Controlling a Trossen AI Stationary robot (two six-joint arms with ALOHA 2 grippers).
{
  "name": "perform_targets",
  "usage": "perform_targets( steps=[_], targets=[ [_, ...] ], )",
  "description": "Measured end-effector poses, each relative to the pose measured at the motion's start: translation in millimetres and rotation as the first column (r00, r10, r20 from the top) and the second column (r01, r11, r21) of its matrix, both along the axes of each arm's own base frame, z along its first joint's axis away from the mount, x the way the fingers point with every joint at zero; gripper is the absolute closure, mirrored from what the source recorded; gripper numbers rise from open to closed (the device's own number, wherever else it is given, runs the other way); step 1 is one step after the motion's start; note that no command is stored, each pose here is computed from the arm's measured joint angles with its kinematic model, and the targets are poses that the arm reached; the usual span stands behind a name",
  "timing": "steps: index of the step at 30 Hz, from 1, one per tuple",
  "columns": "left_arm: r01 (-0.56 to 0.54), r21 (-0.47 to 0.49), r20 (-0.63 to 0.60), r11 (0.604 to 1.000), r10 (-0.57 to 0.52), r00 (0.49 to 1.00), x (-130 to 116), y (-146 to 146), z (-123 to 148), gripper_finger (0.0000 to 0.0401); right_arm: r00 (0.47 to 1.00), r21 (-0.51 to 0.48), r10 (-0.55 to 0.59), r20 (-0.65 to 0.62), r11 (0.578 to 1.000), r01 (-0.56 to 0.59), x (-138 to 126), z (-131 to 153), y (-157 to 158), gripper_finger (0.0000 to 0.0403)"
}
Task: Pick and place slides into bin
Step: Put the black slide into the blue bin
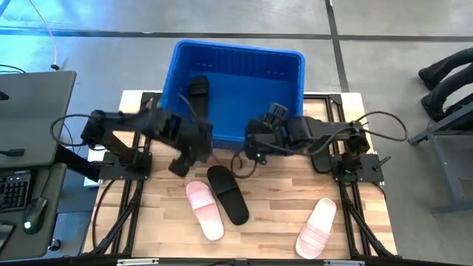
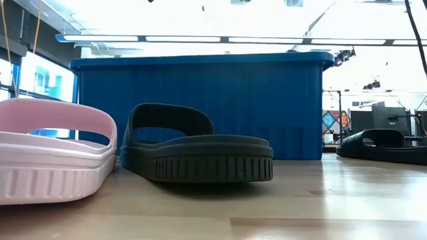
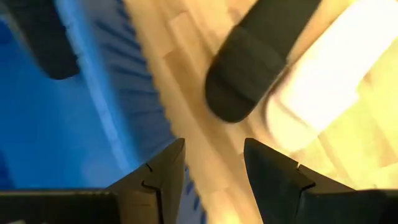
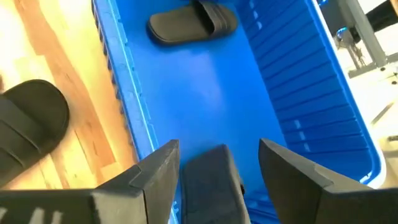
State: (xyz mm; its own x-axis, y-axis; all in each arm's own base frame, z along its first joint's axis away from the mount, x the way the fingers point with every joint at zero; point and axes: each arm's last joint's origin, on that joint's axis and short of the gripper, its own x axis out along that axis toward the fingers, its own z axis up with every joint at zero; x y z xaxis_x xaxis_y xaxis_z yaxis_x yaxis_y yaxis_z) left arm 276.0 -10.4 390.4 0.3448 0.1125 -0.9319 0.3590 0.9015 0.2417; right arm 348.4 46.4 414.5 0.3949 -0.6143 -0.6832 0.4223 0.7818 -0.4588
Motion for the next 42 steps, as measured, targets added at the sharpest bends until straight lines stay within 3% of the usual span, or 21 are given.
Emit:
perform_targets(
  steps=[4, 8, 18, 27, 30, 42],
  targets=[
    [0.041, -0.015, -0.006, 0.999, -0.041, 0.999, 3, -25, -14, 0.0245, 1.0, 0.003, 0.02, 0.001, 1.0, -0.02, -1, 0, 7, 0.0194],
    [0.032, -0.03, 0.016, 0.999, -0.032, 0.999, 8, -48, -32, 0.0245, 0.998, 0.066, 0.061, -0.001, 0.996, -0.061, -2, -1, 19, 0.0194],
    [-0.06, -0.025, 0.233, 0.998, 0.064, 0.97, 22, -96, -104, 0.0245, 0.998, 0.108, 0.012, 0.067, 0.994, -0.019, -5, -1, 33, 0.0194],
    [-0.16, -0.177, 0.466, 0.971, 0.226, 0.855, 37, -105, -171, 0.0245, 0.997, 0.072, 0.024, 0.072, 0.997, -0.029, -7, -1, 39, 0.0194],
    [-0.192, -0.174, 0.502, 0.966, 0.254, 0.827, 43, -106, -183, 0.0245, 0.997, 0.061, 0.028, 0.07, 0.998, -0.033, -7, -1, 39, 0.0194],
    [-0.38, -0.074, 0.454, 0.922, 0.371, 0.81, 49, -105, -226, 0.0245, 0.997, 0.034, 0.075, 0.032, 0.996, -0.077, -7, -1, 40, 0.0194]
  ],
)
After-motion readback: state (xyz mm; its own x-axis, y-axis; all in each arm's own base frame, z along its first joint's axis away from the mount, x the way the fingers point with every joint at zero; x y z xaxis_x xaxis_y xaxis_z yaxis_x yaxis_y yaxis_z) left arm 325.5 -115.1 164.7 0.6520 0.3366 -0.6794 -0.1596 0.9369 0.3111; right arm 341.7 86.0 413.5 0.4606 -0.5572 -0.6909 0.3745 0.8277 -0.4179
